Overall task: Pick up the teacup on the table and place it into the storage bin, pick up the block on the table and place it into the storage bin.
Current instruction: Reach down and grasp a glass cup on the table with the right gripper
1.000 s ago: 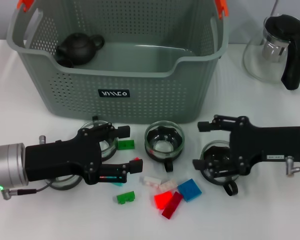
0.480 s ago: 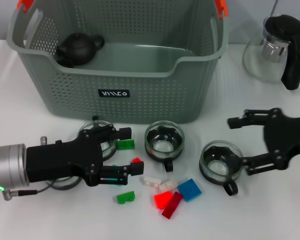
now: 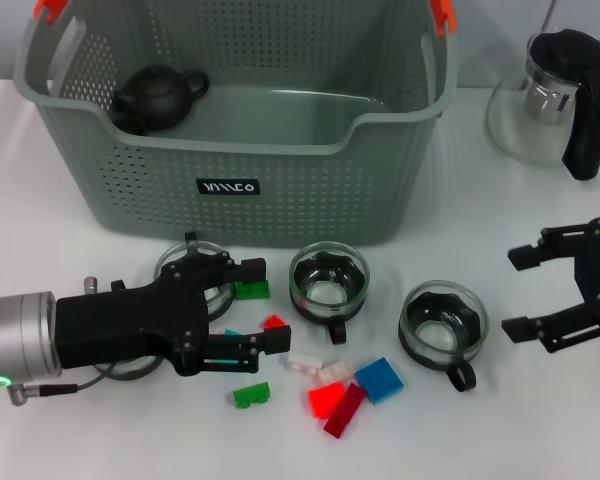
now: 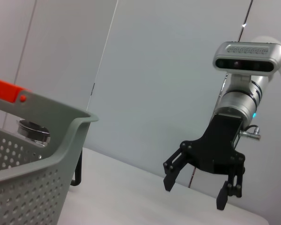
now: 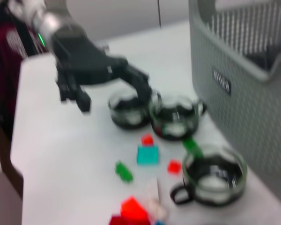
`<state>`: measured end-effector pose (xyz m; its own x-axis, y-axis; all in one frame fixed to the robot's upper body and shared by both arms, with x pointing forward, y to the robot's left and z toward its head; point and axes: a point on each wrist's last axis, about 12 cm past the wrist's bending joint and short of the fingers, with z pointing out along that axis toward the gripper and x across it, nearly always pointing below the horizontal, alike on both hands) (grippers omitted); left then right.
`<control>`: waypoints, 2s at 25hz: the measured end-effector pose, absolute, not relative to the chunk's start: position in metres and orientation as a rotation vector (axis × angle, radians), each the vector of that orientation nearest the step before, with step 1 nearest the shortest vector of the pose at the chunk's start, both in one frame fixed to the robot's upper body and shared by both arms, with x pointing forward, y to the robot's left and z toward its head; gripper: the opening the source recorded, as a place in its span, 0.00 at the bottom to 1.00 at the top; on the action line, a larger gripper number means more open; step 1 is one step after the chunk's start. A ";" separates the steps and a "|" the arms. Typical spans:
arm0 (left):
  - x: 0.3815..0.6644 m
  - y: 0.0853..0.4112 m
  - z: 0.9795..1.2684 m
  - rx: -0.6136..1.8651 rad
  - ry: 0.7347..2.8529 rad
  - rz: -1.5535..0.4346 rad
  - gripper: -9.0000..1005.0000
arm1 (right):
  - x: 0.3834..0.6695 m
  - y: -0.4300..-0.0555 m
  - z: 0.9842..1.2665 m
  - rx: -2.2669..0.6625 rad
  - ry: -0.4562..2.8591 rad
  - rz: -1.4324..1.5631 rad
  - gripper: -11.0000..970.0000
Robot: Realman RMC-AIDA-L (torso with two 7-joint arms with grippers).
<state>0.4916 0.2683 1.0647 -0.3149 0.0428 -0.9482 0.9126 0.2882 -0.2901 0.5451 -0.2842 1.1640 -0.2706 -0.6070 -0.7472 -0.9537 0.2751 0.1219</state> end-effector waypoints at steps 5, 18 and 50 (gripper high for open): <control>0.491 0.266 1.064 0.887 1.617 -1.181 0.94 | 0.551 -0.279 1.164 -1.437 2.147 0.717 0.93; 0.489 0.266 1.064 0.889 1.608 -1.191 0.94 | 0.573 -0.259 1.165 -1.252 2.372 0.642 0.92; 0.489 0.270 1.069 0.902 1.584 -1.191 0.93 | 0.612 -0.187 1.164 -1.077 2.665 0.335 0.91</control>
<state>0.4893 0.2704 1.0689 -0.3005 0.0237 -0.9535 0.9225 0.2613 -0.2843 0.6119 -0.1874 1.1639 -0.6968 -0.6464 -0.3108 -0.7032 0.7011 0.1185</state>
